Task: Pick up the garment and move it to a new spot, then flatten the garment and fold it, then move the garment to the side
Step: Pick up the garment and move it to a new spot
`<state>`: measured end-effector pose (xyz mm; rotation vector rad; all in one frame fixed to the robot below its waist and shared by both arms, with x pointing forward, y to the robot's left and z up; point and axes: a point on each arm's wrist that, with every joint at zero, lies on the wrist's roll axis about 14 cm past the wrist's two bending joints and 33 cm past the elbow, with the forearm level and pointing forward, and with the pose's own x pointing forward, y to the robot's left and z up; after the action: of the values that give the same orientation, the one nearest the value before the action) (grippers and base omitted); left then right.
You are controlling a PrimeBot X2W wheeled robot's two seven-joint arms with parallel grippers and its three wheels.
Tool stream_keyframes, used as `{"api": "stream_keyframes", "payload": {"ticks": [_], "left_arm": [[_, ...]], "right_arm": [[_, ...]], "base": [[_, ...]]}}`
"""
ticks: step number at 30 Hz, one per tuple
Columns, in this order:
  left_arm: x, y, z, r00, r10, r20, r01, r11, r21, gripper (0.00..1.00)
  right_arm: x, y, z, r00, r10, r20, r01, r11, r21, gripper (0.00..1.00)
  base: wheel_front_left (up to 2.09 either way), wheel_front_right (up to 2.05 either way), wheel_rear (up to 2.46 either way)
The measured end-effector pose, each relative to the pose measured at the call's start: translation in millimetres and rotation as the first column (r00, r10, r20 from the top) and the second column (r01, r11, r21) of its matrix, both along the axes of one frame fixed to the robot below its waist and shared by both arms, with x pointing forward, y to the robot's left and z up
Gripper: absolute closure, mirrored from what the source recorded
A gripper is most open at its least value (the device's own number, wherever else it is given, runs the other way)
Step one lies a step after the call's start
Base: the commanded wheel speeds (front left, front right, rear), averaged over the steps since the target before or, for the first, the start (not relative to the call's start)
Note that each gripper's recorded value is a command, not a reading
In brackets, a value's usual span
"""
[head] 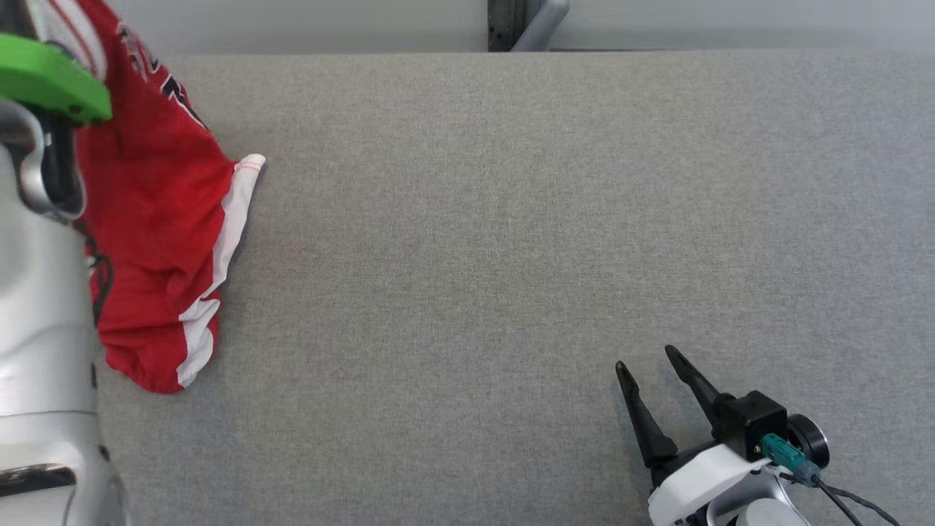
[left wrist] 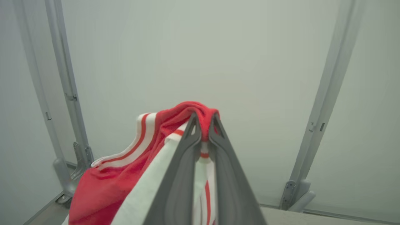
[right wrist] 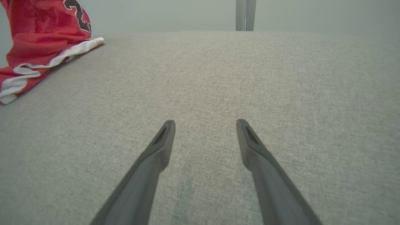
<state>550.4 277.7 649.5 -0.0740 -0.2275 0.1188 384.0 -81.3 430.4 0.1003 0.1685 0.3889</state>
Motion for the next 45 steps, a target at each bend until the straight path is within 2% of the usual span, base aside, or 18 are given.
{"api": "stream_keyframes", "payload": {"ticks": [3, 5, 9, 12, 18, 21, 22, 28, 29, 30, 31, 33, 34, 37, 41, 43, 45], "left_arm": [[-2, -53, 45, 0.985, -0.153, 0.079, 0.157, 0.987, -0.04, 1.0], [-9, -92, 75, 0.956, -0.263, 0.126, 0.273, 0.96, -0.065, 1.0], [-33, -165, 118, 0.863, -0.467, 0.194, 0.49, 0.867, -0.09, 1.0], [-50, -212, 120, 0.797, -0.578, 0.174, 0.596, 0.799, -0.074, 1.0], [-75, -313, 51, 0.654, -0.757, -0.002, 0.751, 0.649, -0.124, 1.0], [-84, -354, 13, 0.595, -0.801, -0.065, 0.78, 0.595, -0.193, 1.0], [-88, -376, -17, 0.569, -0.814, -0.119, 0.786, 0.58, -0.214, 1.0], [-107, -427, -91, 0.449, -0.86, -0.244, 0.807, 0.507, -0.304, 1.0], [-112, -434, -100, 0.423, -0.871, -0.25, 0.812, 0.487, -0.322, 0.75], [-119, -441, -104, 0.39, -0.888, -0.244, 0.822, 0.455, -0.342, 0.4], [-126, -449, -109, 0.354, -0.903, -0.243, 0.824, 0.424, -0.375, 0.0], [-137, -460, -121, 0.297, -0.919, -0.261, 0.831, 0.383, -0.403, 0.0], [-140, -464, -123, 0.283, -0.924, -0.256, 0.832, 0.37, -0.414, 0.0], [-139, -468, -119, 0.279, -0.933, -0.228, 0.82, 0.355, -0.449, 0.0], [-148, -470, -106, 0.27, -0.948, -0.166, 0.817, 0.317, -0.482, 0.0], [-151, -465, -103, 0.289, -0.947, -0.142, 0.812, 0.32, -0.487, 0.0], [-150, -449, -106, 0.336, -0.932, -0.132, 0.804, 0.357, -0.475, 0.0]], "right_arm": [[-6, -3, 7, 1.0, -0.024, 0.008, 0.024, 0.999, 0.022, 0.0], [-9, -6, 12, 0.999, -0.045, 0.015, 0.045, 0.998, 0.039, 0.0], [-13, -22, 21, 0.994, -0.106, 0.034, 0.104, 0.993, 0.054, 0.0], [-15, -36, 25, 0.986, -0.159, 0.042, 0.156, 0.986, 0.065, 0.0], [-19, -65, 28, 0.965, -0.26, 0.039, 0.257, 0.963, 0.083, 0.0], [-21, -73, 25, 0.957, -0.288, 0.028, 0.285, 0.955, 0.086, 0.0], [-18, -76, 27, 0.953, -0.302, 0.026, 0.297, 0.949, 0.104, 0.0], [-17, -89, 21, 0.938, -0.345, -0.003, 0.343, 0.932, 0.115, 0.0], [-19, -92, 19, 0.935, -0.354, -0.01, 0.353, 0.929, 0.111, 0.0], [-20, -95, 17, 0.932, -0.363, -0.017, 0.363, 0.926, 0.107, 0.0], [-20, -99, 15, 0.928, -0.372, -0.021, 0.372, 0.922, 0.103, 0.0], [-22, -105, 13, 0.921, -0.39, -0.029, 0.391, 0.916, 0.094, 0.0], [-23, -108, 10, 0.917, -0.398, -0.036, 0.4, 0.912, 0.088, 0.0], [-25, -113, 8, 0.91, -0.412, -0.039, 0.414, 0.907, 0.075, 0.0], [-32, -116, 8, 0.907, -0.42, -0.039, 0.422, 0.904, 0.067, 0.0], [-37, -118, 7, 0.903, -0.428, -0.038, 0.429, 0.901, 0.058, 0.0], [-41, -120, 8, 0.902, -0.431, -0.032, 0.432, 0.9, 0.05, 0.0]], "base": [[0.0, 0.0, 0.0], [0.0, 0.0, 0.0], [0.0, 0.0, 0.0], [0.0, 0.0, 0.0], [0.0, 0.0, 0.0], [0.0, 0.0, 0.0], [0.0, 0.0, 0.0], [0.0, 0.0, 0.0], [0.0, 0.0, 0.0], [0.0, 0.0, 0.0], [0.0, 0.0, 0.0], [0.0, 0.0, 0.0], [0.0, 0.0, 0.0], [0.0, 0.0, 0.0], [0.0, 0.0, 0.0], [0.0, 0.0, 0.0], [0.0, 0.0, 0.0]]}}
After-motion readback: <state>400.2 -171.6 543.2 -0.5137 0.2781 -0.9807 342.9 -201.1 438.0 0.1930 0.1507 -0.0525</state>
